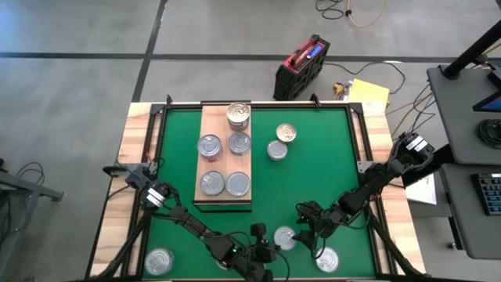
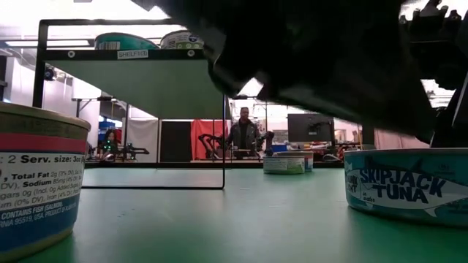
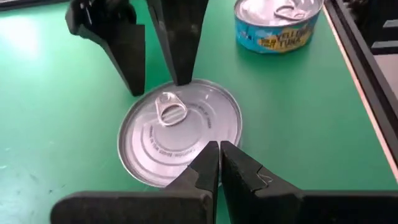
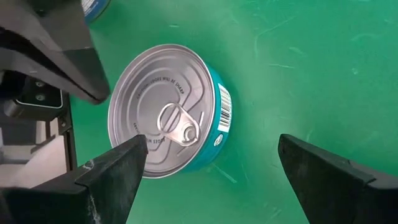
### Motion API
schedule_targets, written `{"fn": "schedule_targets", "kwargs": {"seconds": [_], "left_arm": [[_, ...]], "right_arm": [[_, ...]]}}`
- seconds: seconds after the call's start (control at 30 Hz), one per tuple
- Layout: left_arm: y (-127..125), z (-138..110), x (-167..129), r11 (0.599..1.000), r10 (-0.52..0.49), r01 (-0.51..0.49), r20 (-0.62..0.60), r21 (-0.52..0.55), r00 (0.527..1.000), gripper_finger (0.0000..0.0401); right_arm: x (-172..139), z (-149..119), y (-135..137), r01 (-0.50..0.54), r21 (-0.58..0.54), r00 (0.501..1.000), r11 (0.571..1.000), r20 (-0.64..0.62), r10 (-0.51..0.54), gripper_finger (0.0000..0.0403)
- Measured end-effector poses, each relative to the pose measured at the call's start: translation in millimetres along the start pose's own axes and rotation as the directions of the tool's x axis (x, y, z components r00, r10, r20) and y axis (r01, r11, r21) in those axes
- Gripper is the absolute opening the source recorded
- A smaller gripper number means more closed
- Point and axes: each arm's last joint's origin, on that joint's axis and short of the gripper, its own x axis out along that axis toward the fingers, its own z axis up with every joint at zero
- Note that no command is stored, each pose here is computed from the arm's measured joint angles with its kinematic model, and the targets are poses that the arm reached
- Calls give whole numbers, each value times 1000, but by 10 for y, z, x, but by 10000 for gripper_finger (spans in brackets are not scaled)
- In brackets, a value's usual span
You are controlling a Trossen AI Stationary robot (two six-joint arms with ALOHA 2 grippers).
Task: Stack canned seafood by type on shelf
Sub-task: Stack the green and blue tuna can on top of the green and blue tuna can on the shelf
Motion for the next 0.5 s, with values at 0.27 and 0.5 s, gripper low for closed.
{"fn": "schedule_targets", "kwargs": {"seconds": [0.27,0.5], "left_arm": [[42,-24,84,999,18,-18,-9,-35,1000,0],[31,-49,89,999,5,-5,-18,-51,1000,0]], "right_arm": [[2,5,-3,1,1,1000,1000,1,-1,354],[2,7,4,-7,2,1000,1000,1,7,354]]}}
